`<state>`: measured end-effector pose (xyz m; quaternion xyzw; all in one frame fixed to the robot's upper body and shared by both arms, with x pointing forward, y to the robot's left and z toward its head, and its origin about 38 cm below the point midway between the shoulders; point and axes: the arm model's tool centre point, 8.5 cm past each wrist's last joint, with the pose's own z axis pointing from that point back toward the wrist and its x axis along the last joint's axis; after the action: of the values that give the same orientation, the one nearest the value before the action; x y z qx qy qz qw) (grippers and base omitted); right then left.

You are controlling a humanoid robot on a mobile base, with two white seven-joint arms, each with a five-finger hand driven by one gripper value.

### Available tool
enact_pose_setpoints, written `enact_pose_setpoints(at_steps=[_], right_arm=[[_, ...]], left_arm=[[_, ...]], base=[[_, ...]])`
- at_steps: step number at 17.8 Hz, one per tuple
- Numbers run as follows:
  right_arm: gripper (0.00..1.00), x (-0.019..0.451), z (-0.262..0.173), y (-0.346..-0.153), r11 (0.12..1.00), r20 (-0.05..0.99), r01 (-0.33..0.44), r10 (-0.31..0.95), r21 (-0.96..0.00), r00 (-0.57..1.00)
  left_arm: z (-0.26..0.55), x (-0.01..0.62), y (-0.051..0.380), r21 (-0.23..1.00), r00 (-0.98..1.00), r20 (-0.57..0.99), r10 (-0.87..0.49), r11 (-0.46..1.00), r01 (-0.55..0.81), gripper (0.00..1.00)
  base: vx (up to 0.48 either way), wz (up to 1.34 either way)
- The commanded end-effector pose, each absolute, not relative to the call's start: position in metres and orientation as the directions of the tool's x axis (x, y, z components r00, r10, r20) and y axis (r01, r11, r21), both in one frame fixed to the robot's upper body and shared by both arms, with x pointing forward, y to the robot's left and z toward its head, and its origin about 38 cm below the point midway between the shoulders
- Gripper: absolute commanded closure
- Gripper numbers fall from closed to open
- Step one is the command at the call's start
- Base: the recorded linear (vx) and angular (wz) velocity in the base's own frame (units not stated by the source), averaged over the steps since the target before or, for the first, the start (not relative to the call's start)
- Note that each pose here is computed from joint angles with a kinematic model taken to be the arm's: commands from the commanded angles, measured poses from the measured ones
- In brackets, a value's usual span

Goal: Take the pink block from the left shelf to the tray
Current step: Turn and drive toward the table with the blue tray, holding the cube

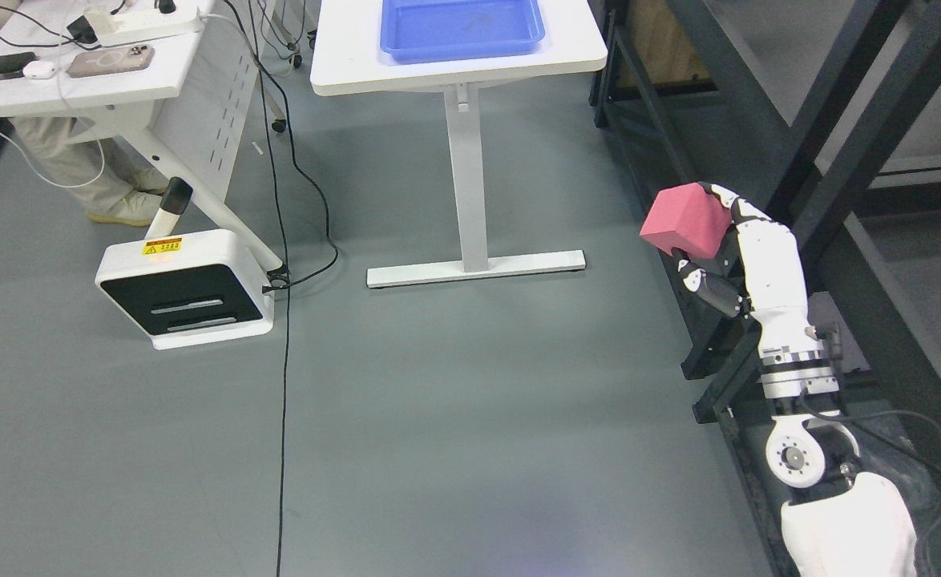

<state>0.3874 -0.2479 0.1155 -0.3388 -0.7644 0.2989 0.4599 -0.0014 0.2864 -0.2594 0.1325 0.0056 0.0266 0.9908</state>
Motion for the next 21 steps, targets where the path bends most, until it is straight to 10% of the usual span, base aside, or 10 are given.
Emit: enact_pose_setpoints(at_steps=[1, 21], right_arm=[[0.97, 0.388, 0.117, -0.246, 0.595, 0.502, 0.245, 0.791, -0.765, -0.351], [0.96, 0.411, 0.143, -0.213, 0.557, 0.425, 0.178, 0.771, -0.811, -0.475]], left_arm=[[-0.258, 0.023, 0.297, 0.276, 0.998, 0.043, 0.050, 0.959, -0.060, 0.00], [-0.258, 0.023, 0.297, 0.276, 0.998, 0.043, 0.050, 0.959, -0.060, 0.00]], base=[[-0.023, 0.23], [0.162, 0.12]])
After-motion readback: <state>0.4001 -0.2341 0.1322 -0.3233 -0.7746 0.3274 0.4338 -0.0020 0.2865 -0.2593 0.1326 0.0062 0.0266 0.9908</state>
